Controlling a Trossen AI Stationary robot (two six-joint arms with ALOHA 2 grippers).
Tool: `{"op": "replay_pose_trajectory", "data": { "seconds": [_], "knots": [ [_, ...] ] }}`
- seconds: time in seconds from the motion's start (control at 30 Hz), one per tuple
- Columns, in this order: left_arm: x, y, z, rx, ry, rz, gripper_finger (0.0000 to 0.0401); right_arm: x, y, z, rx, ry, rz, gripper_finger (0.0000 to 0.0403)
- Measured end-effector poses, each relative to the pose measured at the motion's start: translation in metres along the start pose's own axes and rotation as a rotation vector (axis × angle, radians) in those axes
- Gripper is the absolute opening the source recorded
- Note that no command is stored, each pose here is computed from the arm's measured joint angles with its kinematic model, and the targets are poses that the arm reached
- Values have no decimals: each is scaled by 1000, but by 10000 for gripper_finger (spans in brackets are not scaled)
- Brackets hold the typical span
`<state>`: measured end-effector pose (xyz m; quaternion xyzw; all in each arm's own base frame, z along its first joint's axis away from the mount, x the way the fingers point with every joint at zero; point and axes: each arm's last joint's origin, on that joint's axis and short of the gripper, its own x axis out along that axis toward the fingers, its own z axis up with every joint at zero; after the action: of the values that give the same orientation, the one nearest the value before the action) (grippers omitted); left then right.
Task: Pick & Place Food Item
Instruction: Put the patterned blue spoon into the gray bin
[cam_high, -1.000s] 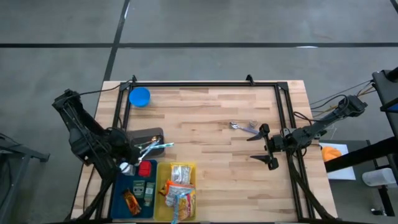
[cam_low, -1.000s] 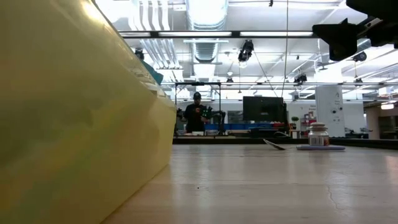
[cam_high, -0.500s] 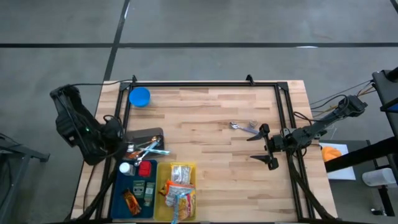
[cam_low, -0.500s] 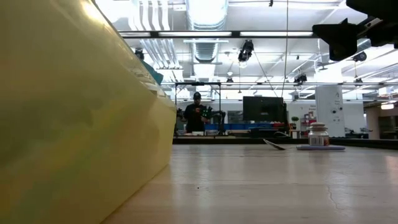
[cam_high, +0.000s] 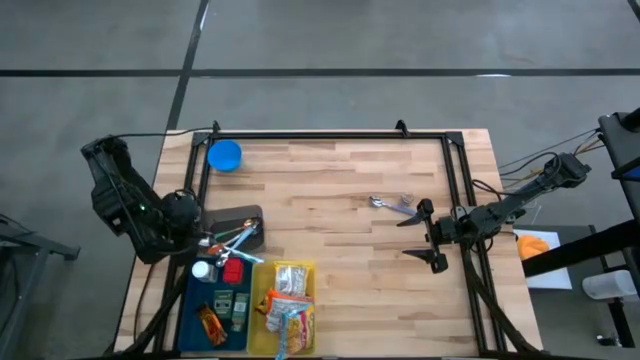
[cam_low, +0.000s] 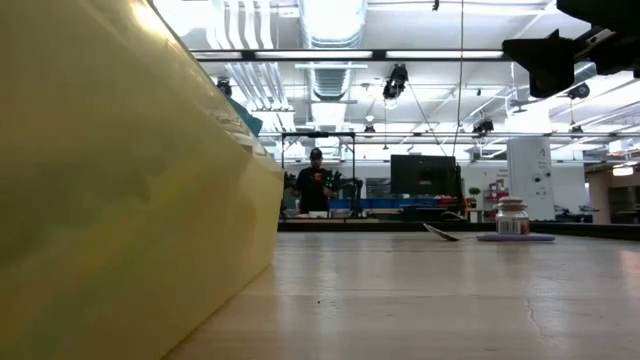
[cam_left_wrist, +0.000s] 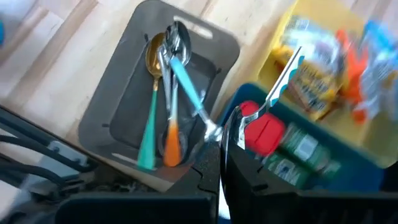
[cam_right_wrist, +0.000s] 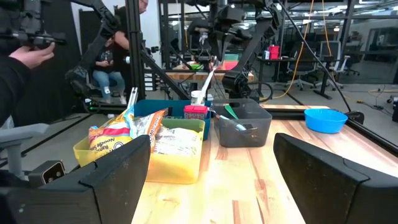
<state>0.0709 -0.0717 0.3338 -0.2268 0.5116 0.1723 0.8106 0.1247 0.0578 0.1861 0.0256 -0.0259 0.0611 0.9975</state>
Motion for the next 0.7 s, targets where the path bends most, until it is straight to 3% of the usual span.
{"op": "replay_pose_trajectory", "data": {
  "seconds": [0.1,0.33,0.53,0.7],
  "knots": [
    [7,2,-4,103,41,22,10,0,0,0,0,0,0,338],
    [24,14,-12,48,46,68,10,0,0,0,0,0,0,338],
    [25,25,-13,-259,-4,57,10,0,0,0,0,0,0,338],
    [24,24,-14,-434,48,57,10,0,0,0,0,-1,0,338]
  ]
}}
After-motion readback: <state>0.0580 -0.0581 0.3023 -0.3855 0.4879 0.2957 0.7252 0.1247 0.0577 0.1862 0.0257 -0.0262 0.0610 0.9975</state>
